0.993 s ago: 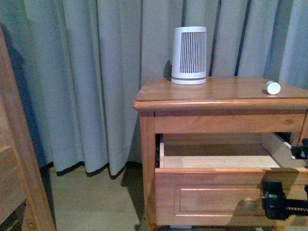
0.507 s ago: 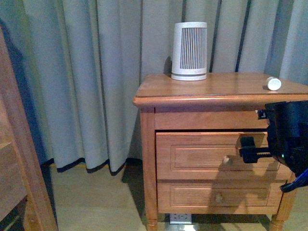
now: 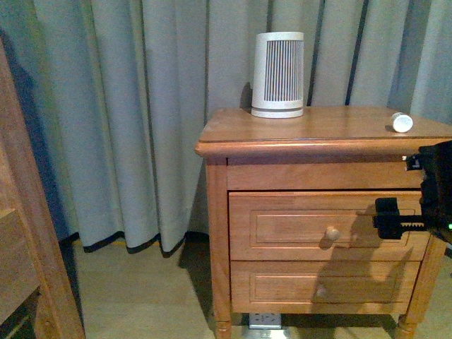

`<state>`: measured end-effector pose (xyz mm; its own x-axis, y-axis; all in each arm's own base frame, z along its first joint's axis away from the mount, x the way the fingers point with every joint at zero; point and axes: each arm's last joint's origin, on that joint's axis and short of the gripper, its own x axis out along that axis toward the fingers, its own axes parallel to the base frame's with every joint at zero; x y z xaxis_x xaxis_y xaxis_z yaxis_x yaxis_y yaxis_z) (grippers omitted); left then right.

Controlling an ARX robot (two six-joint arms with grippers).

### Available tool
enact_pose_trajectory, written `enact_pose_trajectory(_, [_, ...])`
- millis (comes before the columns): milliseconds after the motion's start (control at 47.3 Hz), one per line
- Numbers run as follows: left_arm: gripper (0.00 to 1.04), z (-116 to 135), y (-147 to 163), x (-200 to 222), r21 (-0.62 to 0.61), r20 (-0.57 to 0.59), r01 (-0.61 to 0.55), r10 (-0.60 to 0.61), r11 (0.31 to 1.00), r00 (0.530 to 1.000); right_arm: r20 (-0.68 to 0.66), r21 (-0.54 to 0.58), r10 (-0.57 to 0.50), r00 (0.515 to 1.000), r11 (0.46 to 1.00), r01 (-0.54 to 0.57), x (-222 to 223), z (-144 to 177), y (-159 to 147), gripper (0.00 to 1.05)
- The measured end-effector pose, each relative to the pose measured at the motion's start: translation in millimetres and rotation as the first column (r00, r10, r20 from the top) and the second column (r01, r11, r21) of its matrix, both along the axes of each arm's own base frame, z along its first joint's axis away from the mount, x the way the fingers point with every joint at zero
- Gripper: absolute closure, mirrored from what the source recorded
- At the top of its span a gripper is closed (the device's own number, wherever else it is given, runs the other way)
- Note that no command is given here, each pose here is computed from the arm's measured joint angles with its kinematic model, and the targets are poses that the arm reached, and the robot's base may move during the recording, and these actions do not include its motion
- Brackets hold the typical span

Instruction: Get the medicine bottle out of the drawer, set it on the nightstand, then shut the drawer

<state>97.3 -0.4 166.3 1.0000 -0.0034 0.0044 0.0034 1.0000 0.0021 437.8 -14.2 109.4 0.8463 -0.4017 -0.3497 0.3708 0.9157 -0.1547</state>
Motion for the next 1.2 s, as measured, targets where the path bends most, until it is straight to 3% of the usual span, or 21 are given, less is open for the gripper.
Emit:
enact_pose_trajectory(169, [0.07, 0, 0, 0, 0.0, 0.0, 0.0, 0.0, 1.0, 1.0, 0.036, 0.054, -0.004, 0.999, 0.999, 0.002, -49, 33, 11, 0.07])
enact_pose_trajectory(275, [0.07, 0, 0, 0, 0.0, 0.0, 0.0, 0.0, 1.0, 1.0, 0.11, 0.06, -0.043, 0.993, 0.998, 0.037, -111, 68, 11, 0.07])
enact_pose_trajectory(507, [0.07, 0, 0, 0, 0.0, 0.0, 0.0, 0.0, 1.0, 1.0, 0.197, 0.075, -0.13, 0.972, 0.99, 0.117, -206, 108, 4, 0.07])
enact_pose_trajectory(697, [0.07, 0, 0, 0, 0.0, 0.0, 0.0, 0.0, 1.0, 1.0, 0.292, 0.031, -0.18, 0.939, 0.983, 0.179, -291, 112, 10, 0.07])
enact_pose_trajectory(888, [0.07, 0, 0, 0, 0.0, 0.0, 0.0, 0.0, 1.0, 1.0, 0.319, 0.002, -0.139, 0.938, 0.989, 0.146, -328, 91, 19, 0.07])
enact_pose_trajectory(1036, [0.07, 0, 0, 0, 0.0, 0.0, 0.0, 0.0, 1.0, 1.0, 0.322, 0.003, -0.133, 0.937, 0.99, 0.139, -331, 88, 20, 0.07])
enact_pose_trajectory(1120, [0.07, 0, 0, 0, 0.0, 0.0, 0.0, 0.0, 1.0, 1.0, 0.321, 0.014, 0.015, 0.947, 1.0, -0.02, -333, 87, 17, 0.14])
enact_pose_trajectory(1205, [0.07, 0, 0, 0, 0.0, 0.0, 0.0, 0.0, 1.0, 1.0, 0.367, 0.022, 0.198, 0.909, 0.975, -0.221, -338, 82, 12, 0.27])
